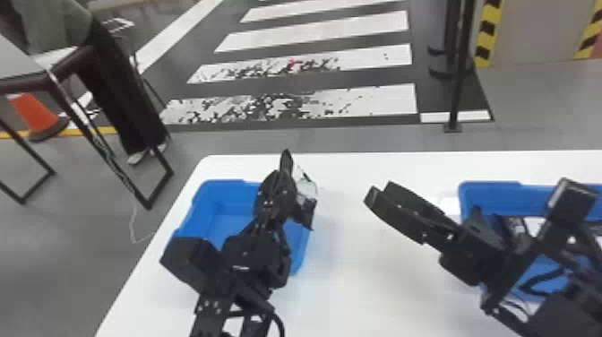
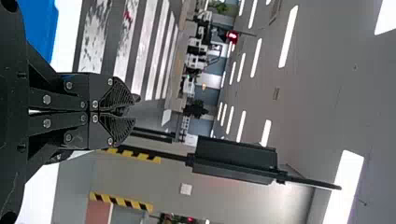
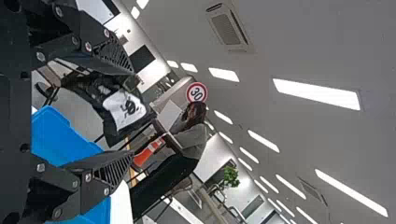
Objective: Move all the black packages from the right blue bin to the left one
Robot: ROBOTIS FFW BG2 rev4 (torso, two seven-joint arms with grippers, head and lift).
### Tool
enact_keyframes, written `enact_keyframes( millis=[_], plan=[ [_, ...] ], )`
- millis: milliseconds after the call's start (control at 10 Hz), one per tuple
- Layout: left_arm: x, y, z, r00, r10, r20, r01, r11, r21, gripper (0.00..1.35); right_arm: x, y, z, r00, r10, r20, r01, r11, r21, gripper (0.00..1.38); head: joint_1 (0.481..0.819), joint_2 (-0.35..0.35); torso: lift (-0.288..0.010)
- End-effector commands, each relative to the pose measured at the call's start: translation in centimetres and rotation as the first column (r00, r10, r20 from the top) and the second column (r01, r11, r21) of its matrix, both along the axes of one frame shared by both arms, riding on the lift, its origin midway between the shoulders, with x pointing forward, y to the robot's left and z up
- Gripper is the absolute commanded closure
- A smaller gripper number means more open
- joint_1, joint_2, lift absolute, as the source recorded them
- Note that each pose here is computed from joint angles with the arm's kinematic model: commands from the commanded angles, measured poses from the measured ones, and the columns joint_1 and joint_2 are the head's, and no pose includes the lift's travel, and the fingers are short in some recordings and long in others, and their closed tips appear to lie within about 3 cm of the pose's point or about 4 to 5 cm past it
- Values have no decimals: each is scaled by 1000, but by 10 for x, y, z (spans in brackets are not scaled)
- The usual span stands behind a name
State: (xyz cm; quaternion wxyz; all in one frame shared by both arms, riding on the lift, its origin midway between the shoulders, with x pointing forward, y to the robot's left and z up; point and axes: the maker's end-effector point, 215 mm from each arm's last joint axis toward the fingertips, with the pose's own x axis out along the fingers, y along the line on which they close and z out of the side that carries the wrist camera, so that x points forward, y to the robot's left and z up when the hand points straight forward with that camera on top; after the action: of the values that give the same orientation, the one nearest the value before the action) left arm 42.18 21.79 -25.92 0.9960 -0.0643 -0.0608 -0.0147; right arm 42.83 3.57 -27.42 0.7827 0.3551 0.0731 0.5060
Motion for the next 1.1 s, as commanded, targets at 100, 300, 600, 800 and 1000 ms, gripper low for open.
enact_keyframes(
  millis=[100, 300, 600, 800, 1000],
  plan=[
    [55, 81, -67, 983, 178, -37, -154, 922, 355, 1220, 0, -2, 1, 1000, -6, 3, 6, 1000, 2, 136, 695, 347, -132],
    [73, 127, -92, 958, 271, -94, -201, 866, 457, 595, 0, -6, 2, 1000, -13, 9, 13, 1000, -3, 136, 695, 350, -132],
    [47, 134, -67, 971, 234, -48, -204, 916, 345, 65, 16, -46, 0, 987, -144, 75, 153, 979, -133, 133, 695, 350, -132],
    [19, 89, -29, 990, 138, -20, -129, 961, 244, 64, 32, -96, -28, 962, -264, 68, 272, 921, -279, 137, 695, 350, -132],
    [-15, 44, -9, 999, 33, -36, -28, 991, 134, 73, 26, -131, -61, 938, -346, -3, 311, 847, -432, 140, 695, 283, -132]
  ],
)
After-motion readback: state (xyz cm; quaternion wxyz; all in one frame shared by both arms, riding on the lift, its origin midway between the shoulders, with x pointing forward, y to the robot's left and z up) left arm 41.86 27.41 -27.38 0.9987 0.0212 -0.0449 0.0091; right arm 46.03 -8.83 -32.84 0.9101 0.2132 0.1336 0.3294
